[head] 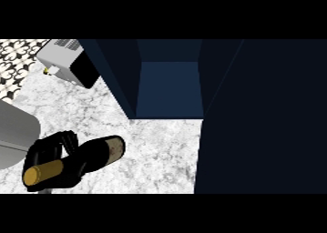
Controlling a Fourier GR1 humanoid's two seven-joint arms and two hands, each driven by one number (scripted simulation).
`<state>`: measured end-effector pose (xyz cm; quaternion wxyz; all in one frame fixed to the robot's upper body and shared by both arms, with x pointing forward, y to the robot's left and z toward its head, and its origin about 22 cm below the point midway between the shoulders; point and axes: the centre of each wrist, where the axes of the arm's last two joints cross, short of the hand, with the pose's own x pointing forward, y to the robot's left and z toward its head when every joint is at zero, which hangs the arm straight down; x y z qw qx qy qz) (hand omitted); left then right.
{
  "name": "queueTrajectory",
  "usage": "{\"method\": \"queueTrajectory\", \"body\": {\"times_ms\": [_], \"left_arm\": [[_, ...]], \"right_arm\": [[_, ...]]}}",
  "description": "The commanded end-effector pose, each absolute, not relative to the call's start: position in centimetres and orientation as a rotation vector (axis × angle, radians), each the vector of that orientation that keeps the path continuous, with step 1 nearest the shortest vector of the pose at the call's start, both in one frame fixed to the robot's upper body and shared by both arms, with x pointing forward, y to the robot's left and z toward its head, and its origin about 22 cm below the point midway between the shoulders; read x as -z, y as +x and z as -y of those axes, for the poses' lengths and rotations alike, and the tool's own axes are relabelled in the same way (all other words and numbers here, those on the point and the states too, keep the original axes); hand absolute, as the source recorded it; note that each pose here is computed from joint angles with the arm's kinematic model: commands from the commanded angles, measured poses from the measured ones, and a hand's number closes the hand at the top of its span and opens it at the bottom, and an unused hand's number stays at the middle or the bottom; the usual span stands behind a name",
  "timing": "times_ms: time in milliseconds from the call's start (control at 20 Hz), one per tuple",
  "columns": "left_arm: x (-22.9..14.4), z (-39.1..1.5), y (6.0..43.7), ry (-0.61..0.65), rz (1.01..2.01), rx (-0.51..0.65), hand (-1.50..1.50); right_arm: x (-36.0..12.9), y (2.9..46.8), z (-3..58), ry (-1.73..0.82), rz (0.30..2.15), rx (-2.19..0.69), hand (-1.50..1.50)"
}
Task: Pick up the wine, place it into the cabinet and close the cabinet
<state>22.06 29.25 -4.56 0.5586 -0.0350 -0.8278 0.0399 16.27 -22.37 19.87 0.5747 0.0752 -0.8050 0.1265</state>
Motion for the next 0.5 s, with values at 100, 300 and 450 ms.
{"method": "queueTrajectory", "body": {"times_ms": [100, 300, 450], "left_arm": [[-0.5, -27.1, 22.0, -0.209, 1.928, -0.079, 1.5], [-2.2, -25.2, 21.6, -0.199, 1.939, -0.054, 1.5], [-3.3, -23.3, 21.7, -0.207, 1.911, -0.019, 1.5]], "right_arm": [[-19.9, 14.8, 23.7, 0.241, 1.933, -0.282, -1.5], [-20.1, 13.3, 23.1, 0.238, 1.926, -0.282, -1.5], [-21.4, 13.4, 22.4, 0.26, 1.918, -0.284, -1.5]]}}
